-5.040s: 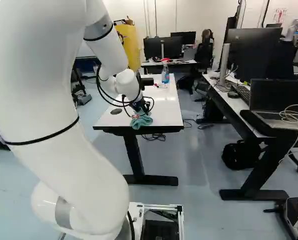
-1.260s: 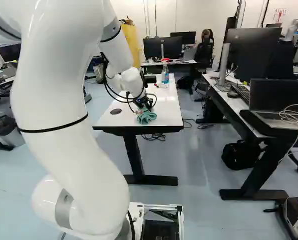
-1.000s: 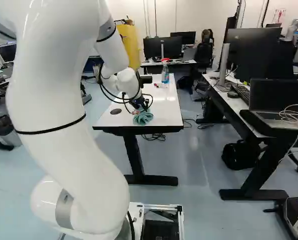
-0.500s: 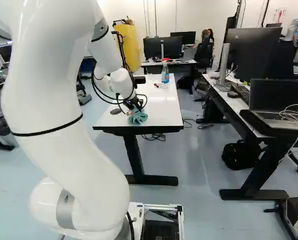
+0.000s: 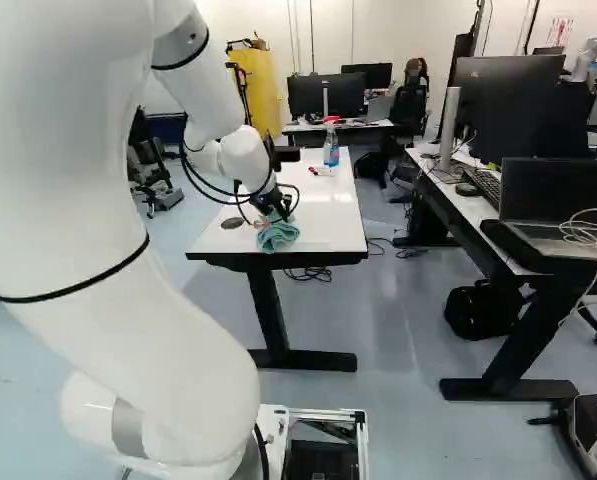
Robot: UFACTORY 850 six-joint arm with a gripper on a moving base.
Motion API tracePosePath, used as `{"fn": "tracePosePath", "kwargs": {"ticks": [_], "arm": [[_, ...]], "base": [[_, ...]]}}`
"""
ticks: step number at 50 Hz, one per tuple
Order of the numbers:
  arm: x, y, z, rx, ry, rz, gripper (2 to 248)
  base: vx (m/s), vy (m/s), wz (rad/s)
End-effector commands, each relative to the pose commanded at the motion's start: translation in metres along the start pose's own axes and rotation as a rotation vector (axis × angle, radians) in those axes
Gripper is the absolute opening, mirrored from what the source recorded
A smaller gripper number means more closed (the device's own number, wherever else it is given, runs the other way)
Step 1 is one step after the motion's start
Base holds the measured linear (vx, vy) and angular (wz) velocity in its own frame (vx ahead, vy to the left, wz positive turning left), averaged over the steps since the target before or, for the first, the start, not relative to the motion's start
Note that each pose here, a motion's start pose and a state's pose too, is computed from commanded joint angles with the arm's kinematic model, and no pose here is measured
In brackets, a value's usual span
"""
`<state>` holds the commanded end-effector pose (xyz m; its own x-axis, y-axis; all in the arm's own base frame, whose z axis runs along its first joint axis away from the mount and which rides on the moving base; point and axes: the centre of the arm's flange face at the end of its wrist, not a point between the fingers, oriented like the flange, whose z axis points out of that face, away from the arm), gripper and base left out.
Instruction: Clean the table with the green towel
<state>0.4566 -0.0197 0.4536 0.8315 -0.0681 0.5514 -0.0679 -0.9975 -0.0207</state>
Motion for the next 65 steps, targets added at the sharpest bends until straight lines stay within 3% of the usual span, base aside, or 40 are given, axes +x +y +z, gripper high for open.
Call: {"fn": "tracePosePath", "kwargs": {"ticks": [6, 53, 65], "arm": [[-0.007, 0.008, -0.012, -0.007, -0.016, 0.025, 47], [-0.04, 0.001, -0.086, 0.03, -0.201, 0.08, 47], [-0.041, 0.001, -0.087, 0.03, -0.208, 0.08, 47]], "base": [[0.0, 0.0, 0.0], [0.0, 0.0, 0.0], [0.0, 0.0, 0.0]]}}
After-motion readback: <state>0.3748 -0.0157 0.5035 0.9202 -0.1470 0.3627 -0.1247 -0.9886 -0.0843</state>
